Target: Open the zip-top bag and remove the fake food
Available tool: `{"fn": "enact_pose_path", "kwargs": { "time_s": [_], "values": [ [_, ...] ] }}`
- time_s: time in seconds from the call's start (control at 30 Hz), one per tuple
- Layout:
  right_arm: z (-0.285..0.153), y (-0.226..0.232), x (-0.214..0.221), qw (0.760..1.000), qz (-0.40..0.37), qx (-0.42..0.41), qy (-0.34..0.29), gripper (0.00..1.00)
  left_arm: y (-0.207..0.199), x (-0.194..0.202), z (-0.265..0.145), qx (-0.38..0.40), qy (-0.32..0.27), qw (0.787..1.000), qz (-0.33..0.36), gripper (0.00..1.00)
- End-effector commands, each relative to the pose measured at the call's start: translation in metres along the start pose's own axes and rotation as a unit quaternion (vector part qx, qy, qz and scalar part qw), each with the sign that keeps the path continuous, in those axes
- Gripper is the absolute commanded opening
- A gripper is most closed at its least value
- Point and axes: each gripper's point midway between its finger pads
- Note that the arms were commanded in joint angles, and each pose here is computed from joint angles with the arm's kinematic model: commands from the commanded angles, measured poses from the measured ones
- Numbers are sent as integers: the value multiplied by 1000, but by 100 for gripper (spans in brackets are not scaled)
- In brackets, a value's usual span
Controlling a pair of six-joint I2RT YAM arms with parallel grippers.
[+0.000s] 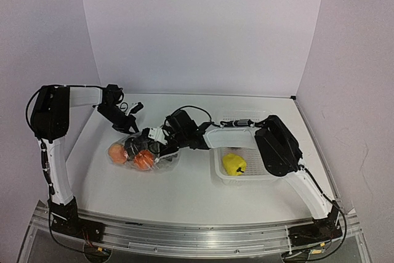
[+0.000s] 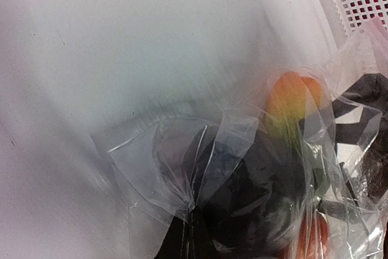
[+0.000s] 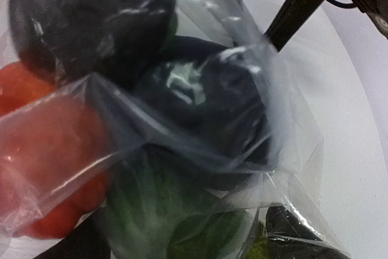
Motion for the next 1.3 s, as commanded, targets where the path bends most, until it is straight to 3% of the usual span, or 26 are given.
{"fn": "enact_pose_path", "kwargs": {
  "time_s": [0.0, 0.2, 0.4, 0.73, 1.1, 1.17, 1.27],
  "values": [
    [11, 3, 61, 991, 73, -10, 110, 84, -16, 2, 2, 39, 3, 999, 15, 0],
    [2, 18, 90, 974, 124, -52, 182, 83, -22, 0, 3, 62, -3, 998, 15, 0],
    [-21, 38, 95, 966, 139, -77, 206, 62, -19, -5, -1, 61, -10, 998, 7, 0],
    [-85, 64, 87, 956, 172, -83, 224, 64, 31, -21, -25, -46, -45, 998, -30, 0],
    [-67, 61, 104, 953, 169, -38, 249, 74, 21, -17, -26, -33, -50, 998, -20, 0],
    [-65, 63, 112, 951, 169, -39, 257, 69, 19, -18, -26, -28, -53, 998, -19, 0],
    [-64, 58, 120, 948, 172, -19, 267, 40, 18, -20, -26, -24, -58, 998, -20, 0]
  ]
}}
Point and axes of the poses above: each gripper's point midway between its finger pads, its own z axis out along the fingers, its own y axis along the line the jaws close on, x = y × z, and after that the axes turned 9 degrees about z, right-handed
